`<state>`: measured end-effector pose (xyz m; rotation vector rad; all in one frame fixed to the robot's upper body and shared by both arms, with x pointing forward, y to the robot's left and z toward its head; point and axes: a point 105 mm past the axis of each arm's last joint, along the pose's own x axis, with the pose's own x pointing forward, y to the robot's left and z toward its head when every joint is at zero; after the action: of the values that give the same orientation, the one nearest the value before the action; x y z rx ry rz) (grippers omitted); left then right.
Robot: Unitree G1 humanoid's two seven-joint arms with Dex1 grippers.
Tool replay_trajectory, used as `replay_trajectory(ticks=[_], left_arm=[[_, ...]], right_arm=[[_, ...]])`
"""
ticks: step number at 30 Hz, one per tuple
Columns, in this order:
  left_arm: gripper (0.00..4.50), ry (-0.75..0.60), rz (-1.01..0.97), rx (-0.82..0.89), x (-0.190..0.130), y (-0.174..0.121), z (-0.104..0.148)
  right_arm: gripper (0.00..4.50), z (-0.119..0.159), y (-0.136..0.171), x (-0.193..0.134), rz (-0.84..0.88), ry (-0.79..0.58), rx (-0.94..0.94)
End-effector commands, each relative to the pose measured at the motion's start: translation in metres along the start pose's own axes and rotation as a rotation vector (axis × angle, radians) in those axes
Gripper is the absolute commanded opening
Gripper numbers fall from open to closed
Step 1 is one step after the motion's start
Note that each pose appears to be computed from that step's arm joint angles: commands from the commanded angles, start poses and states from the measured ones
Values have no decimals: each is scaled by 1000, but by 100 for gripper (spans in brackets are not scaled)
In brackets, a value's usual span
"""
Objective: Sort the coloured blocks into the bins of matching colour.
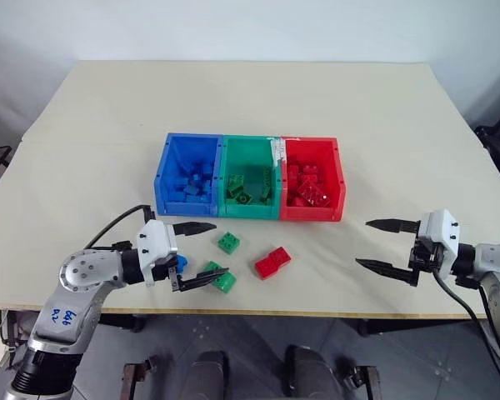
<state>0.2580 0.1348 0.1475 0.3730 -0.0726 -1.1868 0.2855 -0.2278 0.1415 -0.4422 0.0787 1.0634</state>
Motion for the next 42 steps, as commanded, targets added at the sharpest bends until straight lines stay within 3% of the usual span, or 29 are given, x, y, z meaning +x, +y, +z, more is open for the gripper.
replay_trajectory(ticks=[1,10,18,21,27,29,38,42], left_arm=[[450,9,41,30,-10,3,4],[450,106,128,-29,-52,-10,-5],[450,93,139,-42,-46,-20,-3],[450,87,142,-41,-46,-20,-1],[450,82,144,-35,-47,-16,0],[450,75,140,-33,-45,-15,1],[450,26,138,-21,-34,-7,7],[450,-12,142,-4,-24,0,12]], right_arm=[[445,14,11,25,102,-47,-36],[445,22,36,98,368,9,-76],[445,3,43,129,508,78,-128],[389,7,45,130,544,51,-118],[197,13,49,123,554,-14,-94],[142,12,46,116,522,-20,-81],[143,35,3,82,229,-117,-38],[143,56,-31,71,2,-211,-11]])
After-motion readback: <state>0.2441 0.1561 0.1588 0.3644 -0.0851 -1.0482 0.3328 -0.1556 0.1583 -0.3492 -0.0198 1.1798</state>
